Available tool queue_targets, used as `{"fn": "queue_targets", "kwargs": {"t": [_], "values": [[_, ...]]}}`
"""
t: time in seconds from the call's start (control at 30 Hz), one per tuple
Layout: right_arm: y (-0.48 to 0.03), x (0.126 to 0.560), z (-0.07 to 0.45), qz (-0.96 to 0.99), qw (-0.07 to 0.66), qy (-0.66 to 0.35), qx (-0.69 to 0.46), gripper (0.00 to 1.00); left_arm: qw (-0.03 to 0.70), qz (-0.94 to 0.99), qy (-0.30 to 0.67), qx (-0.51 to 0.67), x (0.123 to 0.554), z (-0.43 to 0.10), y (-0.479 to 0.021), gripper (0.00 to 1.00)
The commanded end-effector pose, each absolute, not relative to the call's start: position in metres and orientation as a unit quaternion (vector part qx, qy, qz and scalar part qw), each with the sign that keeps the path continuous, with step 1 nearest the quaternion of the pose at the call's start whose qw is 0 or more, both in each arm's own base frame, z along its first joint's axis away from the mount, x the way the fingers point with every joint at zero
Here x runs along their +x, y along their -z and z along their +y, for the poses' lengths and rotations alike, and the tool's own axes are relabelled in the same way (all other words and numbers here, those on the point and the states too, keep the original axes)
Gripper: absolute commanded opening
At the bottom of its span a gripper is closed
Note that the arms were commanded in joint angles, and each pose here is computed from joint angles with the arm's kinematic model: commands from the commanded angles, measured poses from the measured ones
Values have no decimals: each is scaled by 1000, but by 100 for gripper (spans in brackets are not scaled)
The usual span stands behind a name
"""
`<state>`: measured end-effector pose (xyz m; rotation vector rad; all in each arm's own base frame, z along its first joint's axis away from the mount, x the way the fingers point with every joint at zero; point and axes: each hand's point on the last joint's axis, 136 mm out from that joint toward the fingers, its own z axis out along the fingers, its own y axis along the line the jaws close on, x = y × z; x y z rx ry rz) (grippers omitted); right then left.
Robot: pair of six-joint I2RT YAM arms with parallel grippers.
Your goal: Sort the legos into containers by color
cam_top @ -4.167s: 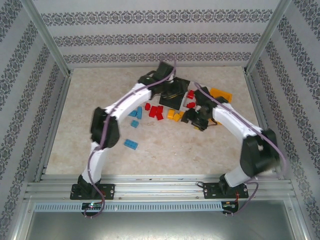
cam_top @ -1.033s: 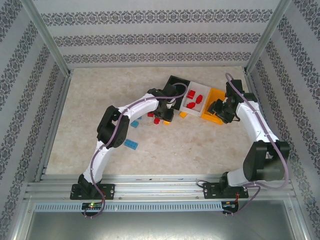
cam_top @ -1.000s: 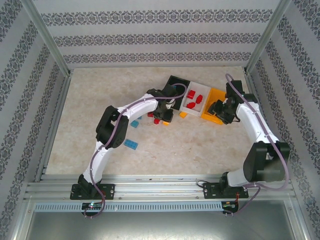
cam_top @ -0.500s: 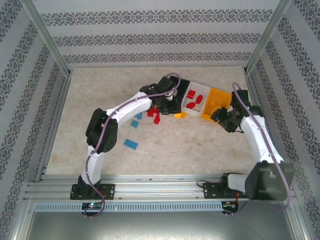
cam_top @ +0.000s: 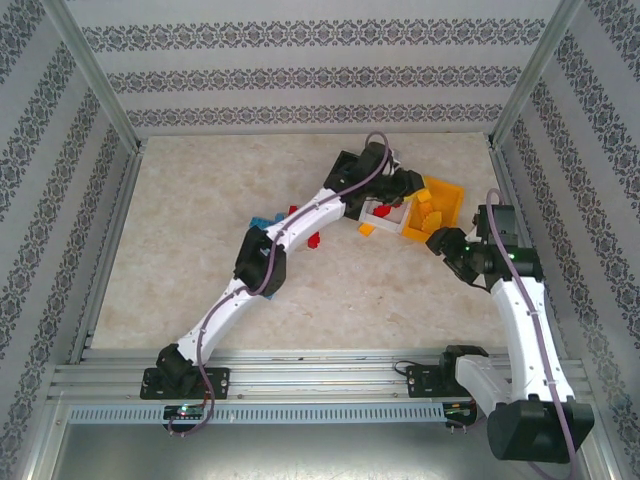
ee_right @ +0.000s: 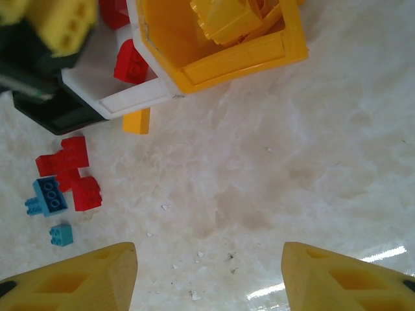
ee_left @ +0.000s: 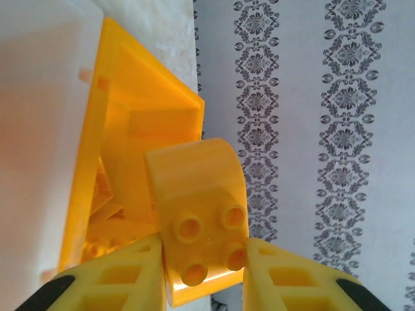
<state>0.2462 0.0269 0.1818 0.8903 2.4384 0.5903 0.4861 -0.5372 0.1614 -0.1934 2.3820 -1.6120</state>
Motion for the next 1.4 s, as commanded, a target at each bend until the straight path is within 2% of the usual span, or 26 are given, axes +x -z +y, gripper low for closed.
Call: {"fn": "queue_targets", "kwargs": {"t": [0.0, 0.03, 0.07, 0.1, 0.23, 0.53, 0.63, 0.73, 0.83, 0.93, 1.1, 1.37], "values": [[-180, 236, 28, 887, 230, -223, 333, 63, 108, 782, 605, -101, 487, -558, -167, 34], [-180, 233, 28, 888, 229, -221, 333, 63, 103, 782, 606, -103, 486, -561, -161, 39], [-180, 232, 28, 889, 230, -221, 330, 64, 95, 782, 607, -102, 484, -563, -156, 50], [-179, 231, 29, 889, 229, -221, 328, 65, 90, 784, 605, -102, 482, -563, -151, 54], [-176, 231, 32, 891, 224, -229, 323, 65, 95, 789, 601, -85, 480, -561, -156, 58], [-179, 251, 42, 905, 209, -230, 292, 64, 134, 798, 587, -27, 478, -533, -213, 61], [-164, 260, 55, 929, 173, -199, 260, 63, 169, 841, 513, 0, 472, -493, -229, 62], [-147, 275, 75, 946, 145, -176, 230, 63, 217, 903, 369, 8, 464, -422, -229, 62], [-128, 297, 96, 956, 135, -151, 214, 63, 243, 922, 299, 15, 451, -365, -228, 64], [-107, 315, 116, 964, 118, -114, 210, 65, 242, 925, 290, -24, 433, -312, -219, 65], [-80, 353, 147, 964, 127, -72, 220, 66, 228, 922, 289, -121, 392, -229, -188, 65], [-55, 388, 158, 957, 136, -20, 257, 67, 222, 924, 268, -159, 355, -169, -181, 65]]}}
